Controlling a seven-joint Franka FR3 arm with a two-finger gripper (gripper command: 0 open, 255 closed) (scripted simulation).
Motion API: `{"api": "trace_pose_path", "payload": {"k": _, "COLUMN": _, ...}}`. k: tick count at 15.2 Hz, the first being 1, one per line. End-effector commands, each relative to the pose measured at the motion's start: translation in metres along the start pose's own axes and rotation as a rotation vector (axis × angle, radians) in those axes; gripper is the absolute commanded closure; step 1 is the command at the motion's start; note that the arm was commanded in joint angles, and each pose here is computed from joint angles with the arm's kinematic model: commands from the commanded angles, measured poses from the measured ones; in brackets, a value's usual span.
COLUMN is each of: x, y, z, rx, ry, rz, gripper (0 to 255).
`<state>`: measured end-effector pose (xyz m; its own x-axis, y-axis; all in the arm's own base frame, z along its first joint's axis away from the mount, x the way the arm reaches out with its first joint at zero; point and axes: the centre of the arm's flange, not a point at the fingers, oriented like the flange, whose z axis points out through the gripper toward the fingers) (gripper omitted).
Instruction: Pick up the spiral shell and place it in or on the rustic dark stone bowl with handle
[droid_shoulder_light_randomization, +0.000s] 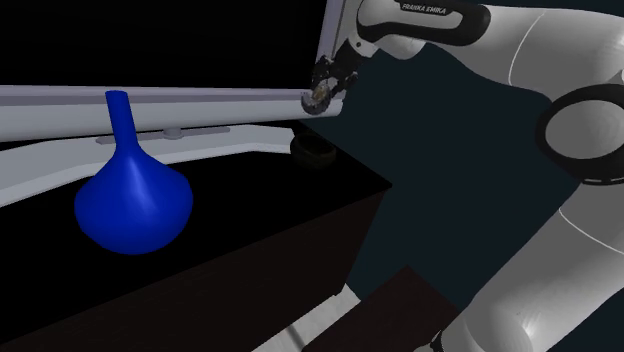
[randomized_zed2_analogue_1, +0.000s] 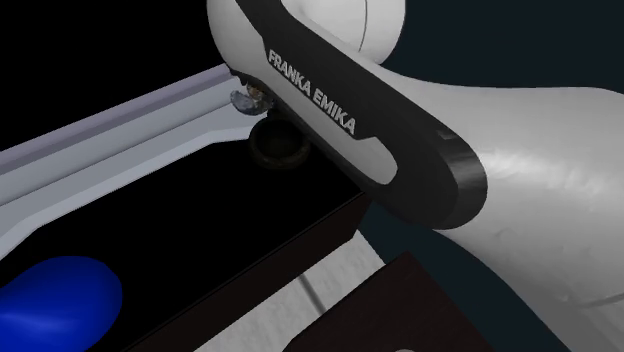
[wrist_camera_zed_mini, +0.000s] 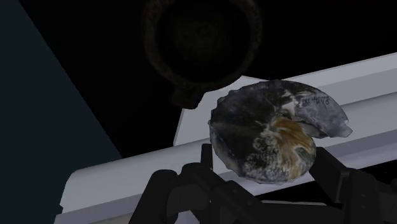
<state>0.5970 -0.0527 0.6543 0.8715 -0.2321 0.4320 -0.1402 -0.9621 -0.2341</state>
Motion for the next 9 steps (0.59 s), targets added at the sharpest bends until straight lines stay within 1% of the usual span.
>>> {"api": "trace_pose_path", "payload": {"k": 1, "x": 0.014, "y": 0.032, "z": -0.006, "rx": 0.0, "ry": 0.0, "rz": -0.002, "gripper": 255}}
{"api": "trace_pose_path", "payload": {"k": 9, "x": -0.005, "y": 0.042, "z": 0.031, "rx": 0.0, "ry": 0.0, "rz": -0.002, "gripper": 255}}
